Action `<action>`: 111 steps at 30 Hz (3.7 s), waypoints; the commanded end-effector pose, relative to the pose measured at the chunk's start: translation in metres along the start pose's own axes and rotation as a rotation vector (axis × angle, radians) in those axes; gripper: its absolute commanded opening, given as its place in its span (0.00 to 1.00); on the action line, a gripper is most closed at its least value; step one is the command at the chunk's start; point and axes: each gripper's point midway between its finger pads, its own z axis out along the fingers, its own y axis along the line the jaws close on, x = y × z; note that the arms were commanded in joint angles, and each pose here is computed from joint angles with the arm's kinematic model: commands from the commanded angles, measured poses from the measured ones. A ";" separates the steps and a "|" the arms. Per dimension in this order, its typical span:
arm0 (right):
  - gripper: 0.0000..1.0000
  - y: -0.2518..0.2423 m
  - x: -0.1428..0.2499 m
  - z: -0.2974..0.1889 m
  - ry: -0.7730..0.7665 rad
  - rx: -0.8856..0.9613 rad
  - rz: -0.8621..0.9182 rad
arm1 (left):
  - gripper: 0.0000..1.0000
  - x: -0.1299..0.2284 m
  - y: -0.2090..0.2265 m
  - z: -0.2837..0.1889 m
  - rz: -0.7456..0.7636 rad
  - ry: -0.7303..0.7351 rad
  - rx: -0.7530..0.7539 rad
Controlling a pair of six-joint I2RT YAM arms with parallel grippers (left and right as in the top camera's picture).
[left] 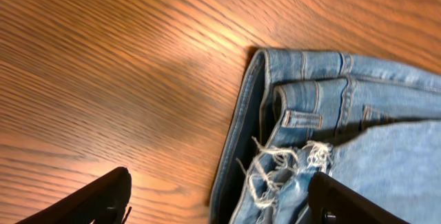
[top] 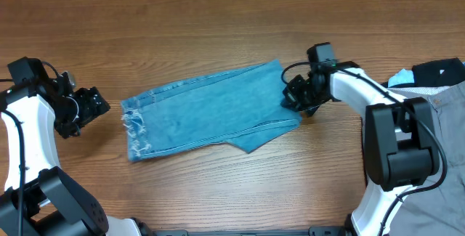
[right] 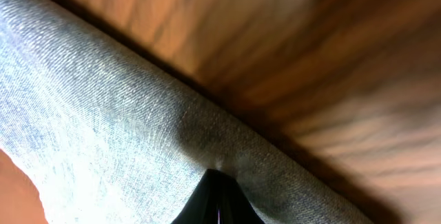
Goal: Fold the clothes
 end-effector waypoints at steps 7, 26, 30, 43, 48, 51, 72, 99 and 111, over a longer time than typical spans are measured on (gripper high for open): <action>0.05 -0.002 -0.010 -0.012 -0.070 0.051 -0.226 | 0.96 0.052 -0.018 0.040 0.107 0.139 0.154; 0.05 0.004 -0.005 -0.024 -0.084 0.036 -0.255 | 0.97 0.082 -0.022 0.103 0.228 0.162 0.306; 0.05 0.004 -0.005 -0.024 -0.083 0.036 -0.255 | 0.94 0.093 -0.017 0.124 0.200 0.227 0.313; 0.05 0.004 -0.005 -0.024 -0.084 0.036 -0.251 | 0.64 0.112 -0.006 0.141 0.167 0.324 0.284; 0.05 0.004 -0.005 -0.024 -0.084 0.036 -0.251 | 0.63 0.127 0.002 0.137 0.139 0.393 0.241; 0.05 0.004 -0.005 -0.024 -0.084 0.036 -0.251 | 0.63 0.128 0.004 0.137 0.118 0.402 0.219; 0.05 0.023 -0.003 -0.046 -0.128 -0.025 -0.332 | 0.67 0.127 0.018 0.137 0.077 0.420 0.113; 0.05 0.024 -0.003 -0.046 -0.128 -0.030 -0.334 | 0.73 0.117 0.003 0.151 0.274 0.290 0.258; 0.05 0.027 -0.005 -0.047 -0.135 -0.038 -0.331 | 0.61 0.140 -0.018 0.151 0.359 0.376 0.268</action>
